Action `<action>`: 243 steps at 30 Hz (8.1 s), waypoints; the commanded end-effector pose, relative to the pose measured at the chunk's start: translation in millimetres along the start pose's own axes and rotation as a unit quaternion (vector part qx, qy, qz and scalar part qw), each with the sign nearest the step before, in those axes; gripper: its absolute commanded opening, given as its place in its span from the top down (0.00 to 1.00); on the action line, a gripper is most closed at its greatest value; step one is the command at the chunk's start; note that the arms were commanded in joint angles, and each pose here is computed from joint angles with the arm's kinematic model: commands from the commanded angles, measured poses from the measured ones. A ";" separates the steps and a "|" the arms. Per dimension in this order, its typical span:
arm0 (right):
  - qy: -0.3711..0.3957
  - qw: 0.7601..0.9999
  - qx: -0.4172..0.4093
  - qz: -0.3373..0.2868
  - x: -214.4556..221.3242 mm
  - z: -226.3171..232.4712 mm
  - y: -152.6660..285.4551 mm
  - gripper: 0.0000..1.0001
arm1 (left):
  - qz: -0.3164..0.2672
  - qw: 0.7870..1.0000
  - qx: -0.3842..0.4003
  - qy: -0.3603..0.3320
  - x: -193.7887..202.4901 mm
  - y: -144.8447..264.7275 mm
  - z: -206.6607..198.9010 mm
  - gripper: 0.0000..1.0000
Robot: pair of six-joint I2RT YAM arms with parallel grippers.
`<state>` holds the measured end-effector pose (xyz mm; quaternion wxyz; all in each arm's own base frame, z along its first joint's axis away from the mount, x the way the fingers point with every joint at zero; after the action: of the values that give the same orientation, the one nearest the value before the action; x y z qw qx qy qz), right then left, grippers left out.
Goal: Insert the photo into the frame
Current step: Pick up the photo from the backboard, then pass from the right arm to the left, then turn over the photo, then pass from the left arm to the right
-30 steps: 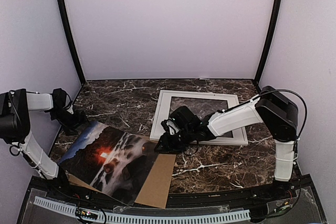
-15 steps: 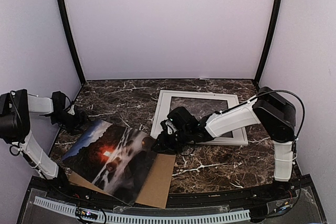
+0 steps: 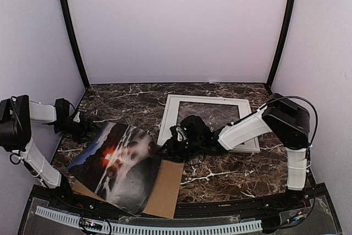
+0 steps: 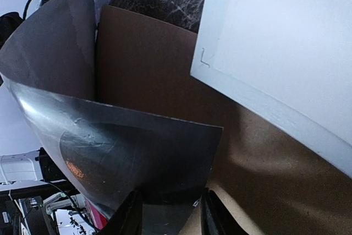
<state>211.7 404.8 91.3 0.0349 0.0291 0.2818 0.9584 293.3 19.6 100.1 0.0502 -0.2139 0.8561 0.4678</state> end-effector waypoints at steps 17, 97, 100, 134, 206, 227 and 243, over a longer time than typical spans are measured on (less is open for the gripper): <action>-0.022 0.979 -0.202 0.012 3.5 34.3 31.6 0.58 | 0.034 0.999 0.007 0.023 22.6 -4.0 -6.6 0.30; 0.594 0.798 0.088 -0.044 22.9 184.6 276.0 1.00 | -0.142 0.591 0.206 -0.767 38.9 77.2 -361.1 0.15; 0.597 0.796 0.082 -0.046 25.2 184.0 281.2 1.00 | -0.134 0.587 0.206 -0.772 39.4 67.6 -362.3 0.20; 0.485 0.847 0.170 -0.137 -31.6 143.2 318.9 0.74 | -0.162 0.612 0.153 -0.759 24.8 66.4 -383.5 1.00; -0.086 0.977 0.073 -0.182 -132.2 -138.2 291.7 0.32 | -0.086 0.527 -0.072 -0.842 184.8 -151.8 -390.5 1.00; -0.113 0.976 0.065 -0.175 -123.6 -147.7 286.7 0.41 | -0.082 0.540 -0.075 -0.835 187.9 -156.7 -388.0 1.00; -0.107 0.981 0.029 -0.159 -128.2 -143.7 280.2 0.82 | -0.070 0.540 -0.073 -0.836 195.4 -158.4 -385.1 1.00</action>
<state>308.7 78.5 112.0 0.2229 0.1099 0.3195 0.9144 231.3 -434.9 139.4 0.7636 0.2070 0.3656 0.4902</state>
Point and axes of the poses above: each gripper's point midway between its finger pads, its own y axis back along the fingers, its own z axis along the line the jaws close on, x = y × z, the point moved 8 cm from there along y, back along the fingers, and after that the axes turned 12 degrees about -y, right-handed, at the moved point
